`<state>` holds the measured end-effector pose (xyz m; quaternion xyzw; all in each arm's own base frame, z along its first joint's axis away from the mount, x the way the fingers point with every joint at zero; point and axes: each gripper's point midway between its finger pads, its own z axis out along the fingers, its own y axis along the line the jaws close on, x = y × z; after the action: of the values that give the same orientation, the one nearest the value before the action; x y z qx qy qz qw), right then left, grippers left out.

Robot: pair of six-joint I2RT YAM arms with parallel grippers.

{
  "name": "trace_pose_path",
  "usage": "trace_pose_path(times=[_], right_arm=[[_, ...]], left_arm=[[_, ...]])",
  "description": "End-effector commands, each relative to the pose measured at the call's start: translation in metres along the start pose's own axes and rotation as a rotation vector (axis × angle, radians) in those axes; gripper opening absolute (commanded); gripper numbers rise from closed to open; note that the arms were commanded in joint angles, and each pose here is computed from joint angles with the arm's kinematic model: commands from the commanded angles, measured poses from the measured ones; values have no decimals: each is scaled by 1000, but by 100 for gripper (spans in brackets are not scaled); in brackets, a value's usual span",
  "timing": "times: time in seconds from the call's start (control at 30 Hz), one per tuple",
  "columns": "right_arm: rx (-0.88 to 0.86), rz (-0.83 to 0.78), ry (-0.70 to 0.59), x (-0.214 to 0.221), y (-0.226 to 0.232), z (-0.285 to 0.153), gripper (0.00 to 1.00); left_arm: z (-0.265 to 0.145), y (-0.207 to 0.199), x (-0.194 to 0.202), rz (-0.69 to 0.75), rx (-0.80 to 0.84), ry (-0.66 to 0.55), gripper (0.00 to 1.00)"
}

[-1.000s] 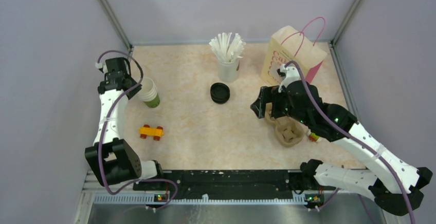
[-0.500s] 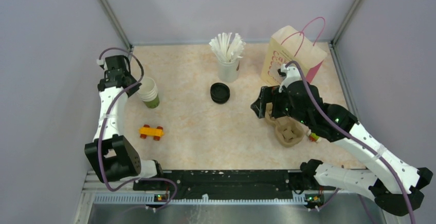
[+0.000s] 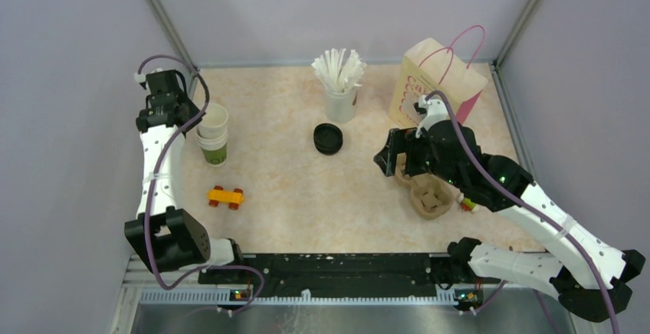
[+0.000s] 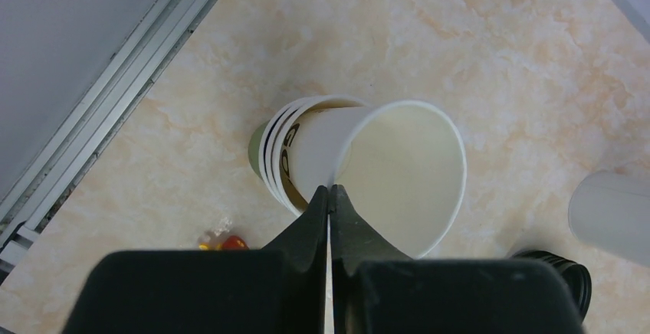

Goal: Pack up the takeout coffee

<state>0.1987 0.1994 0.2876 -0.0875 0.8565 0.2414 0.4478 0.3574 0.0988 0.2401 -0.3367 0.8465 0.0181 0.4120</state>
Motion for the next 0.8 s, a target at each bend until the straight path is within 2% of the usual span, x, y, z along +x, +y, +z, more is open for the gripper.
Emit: trace_pose_path(times=[0.0,0.27,0.4,0.63,0.77], right_arm=[[-10,10,-44,-14,5,-7,93],[2,10,-41,-15,3,-9,93],[-9,13,-60,-19,4,-11,93],[20,47,-125,-38,2,-17,91],[84,112,-173,-46,-10,-25,91]], left_arm=[[-18,-9,-16,-17,47,-46,0],[-62,-34,-63,-58,142,-148,0],[-80,-49,-73,-48,226,-171,0],[-100,-91,-46,-37,486,-60,0],[-105,-121,-3,32,609,44,0]])
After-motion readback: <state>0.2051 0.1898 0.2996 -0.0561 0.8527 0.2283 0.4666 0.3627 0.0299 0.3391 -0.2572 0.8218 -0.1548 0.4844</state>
